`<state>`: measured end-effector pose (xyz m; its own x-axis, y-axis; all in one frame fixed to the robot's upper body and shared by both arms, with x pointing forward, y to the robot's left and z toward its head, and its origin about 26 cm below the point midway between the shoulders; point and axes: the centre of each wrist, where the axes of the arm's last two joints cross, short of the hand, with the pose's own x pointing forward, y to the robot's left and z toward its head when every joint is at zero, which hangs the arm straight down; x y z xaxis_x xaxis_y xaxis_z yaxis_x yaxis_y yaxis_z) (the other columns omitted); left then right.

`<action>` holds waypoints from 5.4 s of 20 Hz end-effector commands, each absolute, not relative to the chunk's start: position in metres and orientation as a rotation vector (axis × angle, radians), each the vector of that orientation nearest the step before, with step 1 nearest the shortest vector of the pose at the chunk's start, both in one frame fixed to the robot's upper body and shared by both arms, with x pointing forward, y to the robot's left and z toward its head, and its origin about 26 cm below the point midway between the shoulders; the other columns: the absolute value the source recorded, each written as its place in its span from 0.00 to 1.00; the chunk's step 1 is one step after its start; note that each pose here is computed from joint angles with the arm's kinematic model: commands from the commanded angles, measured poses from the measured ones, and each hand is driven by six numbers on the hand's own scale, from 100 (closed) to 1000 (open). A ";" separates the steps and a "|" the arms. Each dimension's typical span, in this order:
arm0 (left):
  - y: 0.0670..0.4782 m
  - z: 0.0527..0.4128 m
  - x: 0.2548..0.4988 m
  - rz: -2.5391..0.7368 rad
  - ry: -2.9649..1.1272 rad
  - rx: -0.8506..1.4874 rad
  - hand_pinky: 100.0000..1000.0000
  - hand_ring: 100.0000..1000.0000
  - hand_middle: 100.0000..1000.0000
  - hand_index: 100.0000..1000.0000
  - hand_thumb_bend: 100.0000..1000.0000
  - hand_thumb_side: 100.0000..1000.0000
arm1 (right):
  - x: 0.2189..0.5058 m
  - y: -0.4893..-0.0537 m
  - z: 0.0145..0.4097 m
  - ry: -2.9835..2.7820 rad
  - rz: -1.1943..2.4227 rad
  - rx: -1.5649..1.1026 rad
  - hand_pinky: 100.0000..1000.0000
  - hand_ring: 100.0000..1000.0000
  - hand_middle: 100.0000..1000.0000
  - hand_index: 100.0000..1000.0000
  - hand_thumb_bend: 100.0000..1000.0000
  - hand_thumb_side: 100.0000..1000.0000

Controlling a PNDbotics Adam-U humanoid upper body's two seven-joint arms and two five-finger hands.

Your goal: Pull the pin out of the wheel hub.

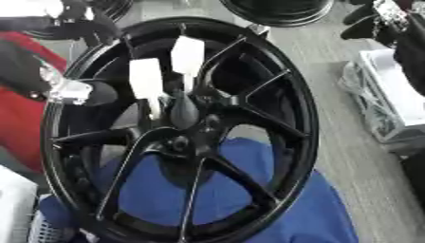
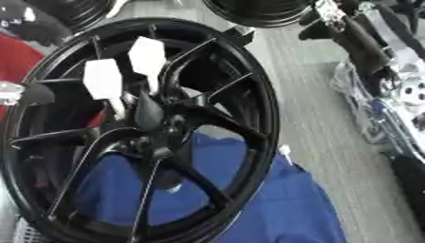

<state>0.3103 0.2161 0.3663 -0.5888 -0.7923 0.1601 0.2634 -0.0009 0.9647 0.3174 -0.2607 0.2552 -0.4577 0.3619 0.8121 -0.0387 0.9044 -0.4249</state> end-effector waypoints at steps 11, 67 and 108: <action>0.199 0.372 0.338 -1.719 -1.417 0.479 0.87 0.83 0.77 0.92 0.46 0.50 | 0.317 -0.262 0.261 -2.017 0.474 -0.251 0.76 0.58 0.55 0.75 0.00 0.74; 0.194 0.365 0.349 -1.738 -1.437 0.589 0.76 0.58 0.45 0.39 0.13 0.17 | 0.319 -0.258 0.260 -2.018 0.475 -0.228 0.76 0.58 0.55 0.75 0.00 0.78; 0.462 0.265 0.304 -0.302 -1.550 1.064 0.85 0.75 0.70 0.83 0.50 0.52 | 0.314 -0.273 0.259 -2.041 0.373 -0.274 0.77 0.58 0.55 0.75 0.00 0.79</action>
<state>0.3078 0.4589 0.2516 0.1086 -0.7273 0.6777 -0.4395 0.5763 0.6890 0.3180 -0.2707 0.2487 -0.4446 0.3443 0.8269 0.0230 0.9273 -0.3737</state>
